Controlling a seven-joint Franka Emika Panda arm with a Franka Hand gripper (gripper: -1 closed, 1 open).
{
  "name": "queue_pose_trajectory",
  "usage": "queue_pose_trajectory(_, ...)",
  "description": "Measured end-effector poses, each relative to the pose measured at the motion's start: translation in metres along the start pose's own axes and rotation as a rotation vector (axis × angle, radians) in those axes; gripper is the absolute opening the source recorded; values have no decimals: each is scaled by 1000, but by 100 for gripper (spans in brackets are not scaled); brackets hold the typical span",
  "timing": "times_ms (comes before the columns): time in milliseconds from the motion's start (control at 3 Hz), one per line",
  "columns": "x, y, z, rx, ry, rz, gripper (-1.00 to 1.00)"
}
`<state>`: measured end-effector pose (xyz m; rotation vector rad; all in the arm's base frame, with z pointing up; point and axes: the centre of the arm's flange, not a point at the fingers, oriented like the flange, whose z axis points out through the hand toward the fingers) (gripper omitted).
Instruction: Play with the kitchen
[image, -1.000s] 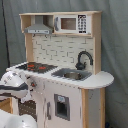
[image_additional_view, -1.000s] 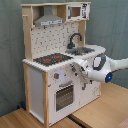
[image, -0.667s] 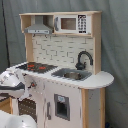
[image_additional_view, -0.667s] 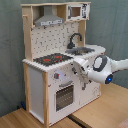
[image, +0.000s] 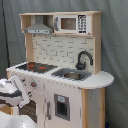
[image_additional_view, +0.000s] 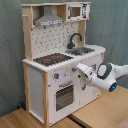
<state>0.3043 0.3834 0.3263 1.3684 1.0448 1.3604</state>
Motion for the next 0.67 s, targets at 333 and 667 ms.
queue_pose_trajectory(333,-4,-3,-17,-40,11,-10,100)
queue_pose_trajectory(667,-10,-2,-29,-96,9,-12,100)
